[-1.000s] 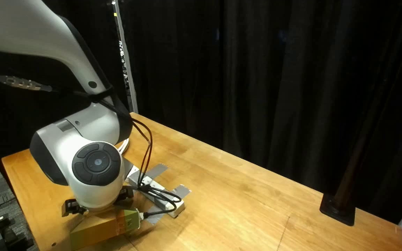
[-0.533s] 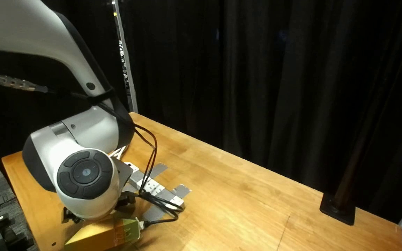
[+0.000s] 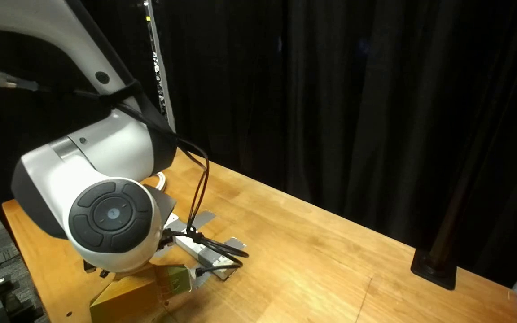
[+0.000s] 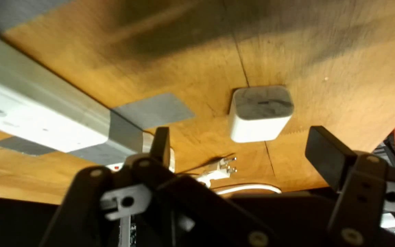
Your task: Plug the charger head into the extension cable
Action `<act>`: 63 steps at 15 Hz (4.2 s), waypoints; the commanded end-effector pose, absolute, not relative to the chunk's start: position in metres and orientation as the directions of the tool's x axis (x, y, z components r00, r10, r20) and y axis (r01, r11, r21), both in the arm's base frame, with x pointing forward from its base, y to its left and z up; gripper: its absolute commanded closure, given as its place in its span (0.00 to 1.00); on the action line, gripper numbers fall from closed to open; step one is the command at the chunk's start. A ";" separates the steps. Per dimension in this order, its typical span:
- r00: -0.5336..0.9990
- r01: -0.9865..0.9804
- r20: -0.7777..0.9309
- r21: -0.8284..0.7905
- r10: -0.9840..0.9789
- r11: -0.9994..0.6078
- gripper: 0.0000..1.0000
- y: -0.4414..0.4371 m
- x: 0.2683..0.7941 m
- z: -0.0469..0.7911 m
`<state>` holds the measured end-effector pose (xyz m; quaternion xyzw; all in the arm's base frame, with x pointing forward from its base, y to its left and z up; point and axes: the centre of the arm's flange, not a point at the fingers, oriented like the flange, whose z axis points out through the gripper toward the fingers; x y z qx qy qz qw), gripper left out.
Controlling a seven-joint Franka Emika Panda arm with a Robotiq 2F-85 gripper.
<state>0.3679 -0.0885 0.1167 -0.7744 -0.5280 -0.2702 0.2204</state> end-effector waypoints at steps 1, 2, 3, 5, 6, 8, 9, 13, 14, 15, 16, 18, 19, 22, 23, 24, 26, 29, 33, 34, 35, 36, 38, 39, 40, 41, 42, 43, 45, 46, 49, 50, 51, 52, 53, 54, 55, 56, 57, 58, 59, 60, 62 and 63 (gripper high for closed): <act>0.213 0.958 0.715 -0.019 0.666 -0.286 0.00 -0.095 0.345 0.114; 0.202 0.964 0.729 -0.029 0.655 -0.265 0.00 -0.095 0.346 0.113; 0.194 0.968 0.740 -0.037 0.644 -0.249 0.00 -0.094 0.346 0.112; 0.181 0.976 0.762 -0.065 0.622 -0.206 0.00 -0.090 0.347 0.105; 0.176 0.980 0.773 -0.079 0.609 -0.183 0.00 -0.087 0.347 0.103; 0.179 0.982 0.788 -0.102 0.589 -0.161 0.00 -0.081 0.347 0.097; 0.187 0.980 0.788 -0.106 0.587 -0.170 0.00 -0.077 0.347 0.094; 0.224 0.972 0.779 -0.133 0.586 -0.195 0.00 -0.069 0.349 0.079; 0.232 0.969 0.780 -0.135 0.582 -0.206 0.00 -0.067 0.350 0.075; 0.243 0.965 0.780 -0.131 0.576 -0.229 0.00 -0.065 0.352 0.071; 0.254 0.959 0.781 -0.127 0.571 -0.253 0.00 -0.062 0.354 0.068; 0.269 0.951 0.781 -0.121 0.564 -0.286 0.00 -0.057 0.360 0.064; 0.273 0.949 0.780 -0.122 0.563 -0.291 0.00 -0.056 0.363 0.062; 0.284 0.943 0.774 -0.118 0.565 -0.312 0.00 -0.056 0.368 0.056; 0.290 0.939 0.769 -0.116 0.569 -0.322 0.00 -0.057 0.369 0.053; 0.296 0.937 0.762 -0.114 0.576 -0.331 0.00 -0.059 0.369 0.051; 0.305 0.933 0.750 -0.112 0.587 -0.342 0.00 -0.062 0.369 0.046; 0.311 0.930 0.737 -0.106 0.600 -0.352 0.00 -0.065 0.368 0.042; 0.313 0.931 0.722 -0.105 0.617 -0.349 0.30 -0.067 0.367 0.041; 0.310 0.931 0.719 -0.099 0.621 -0.350 0.40 -0.068 0.369 0.043; 0.306 0.933 0.714 -0.096 0.629 -0.346 0.47 -0.069 0.371 0.045; 0.303 0.935 0.713 -0.094 0.632 -0.343 0.56 -0.071 0.372 0.045; 0.304 0.934 0.708 -0.088 0.637 -0.347 0.71 -0.073 0.375 0.048; 0.300 0.935 0.708 -0.086 0.639 -0.343 0.74 -0.075 0.376 0.048; 0.302 0.935 0.705 -0.087 0.642 -0.344 0.74 -0.074 0.376 0.049; 0.309 0.935 0.692 -0.097 0.652 -0.340 0.74 -0.075 0.378 0.051; 0.311 0.938 0.682 -0.111 0.662 -0.327 0.74 -0.077 0.379 0.051; 0.323 0.938 0.660 -0.127 0.678 -0.323 0.74 -0.078 0.382 0.055; 0.324 0.941 0.613 -0.134 0.721 -0.309 0.74 -0.075 0.383 0.065; 0.325 0.942 0.590 -0.136 0.739 -0.305 0.74 -0.072 0.383 0.072; 0.331 0.941 0.514 -0.124 0.791 -0.314 0.74 -0.059 0.381 0.095; 0.337 0.940 0.482 -0.122 0.809 -0.318 0.74 -0.054 0.381 0.102; 0.347 0.936 0.445 -0.115 0.826 -0.332 0.74 -0.048 0.381 0.109; 0.357 0.933 0.404 -0.108 0.842 -0.343 0.74 -0.044 0.381 0.113; 0.369 0.929 0.362 -0.105 0.856 -0.356 0.74 -0.039 0.382 0.118; 0.381 0.924 0.319 -0.101 0.867 -0.369 0.74 -0.033 0.385 0.123; 0.394 0.919 0.275 -0.092 0.877 -0.384 0.74 -0.028 0.388 0.126; 0.406 0.914 0.230 -0.087 0.885 -0.397 0.74 -0.023 0.390 0.129; 0.412 0.911 0.185 -0.088 0.892 -0.403 0.74 -0.018 0.393 0.131; 0.416 0.909 0.141 -0.086 0.898 -0.408 0.74 -0.013 0.396 0.131; 0.424 0.905 0.099 -0.073 0.900 -0.418 0.74 -0.007 0.399 0.130; 0.430 0.902 0.061 -0.064 0.901 -0.426 0.74 -0.001 0.401 0.130; 0.439 0.897 -0.010 -0.052 0.898 -0.439 0.74 0.007 0.405 0.131; 0.441 0.895 -0.043 -0.054 0.897 -0.443 0.74 0.010 0.406 0.132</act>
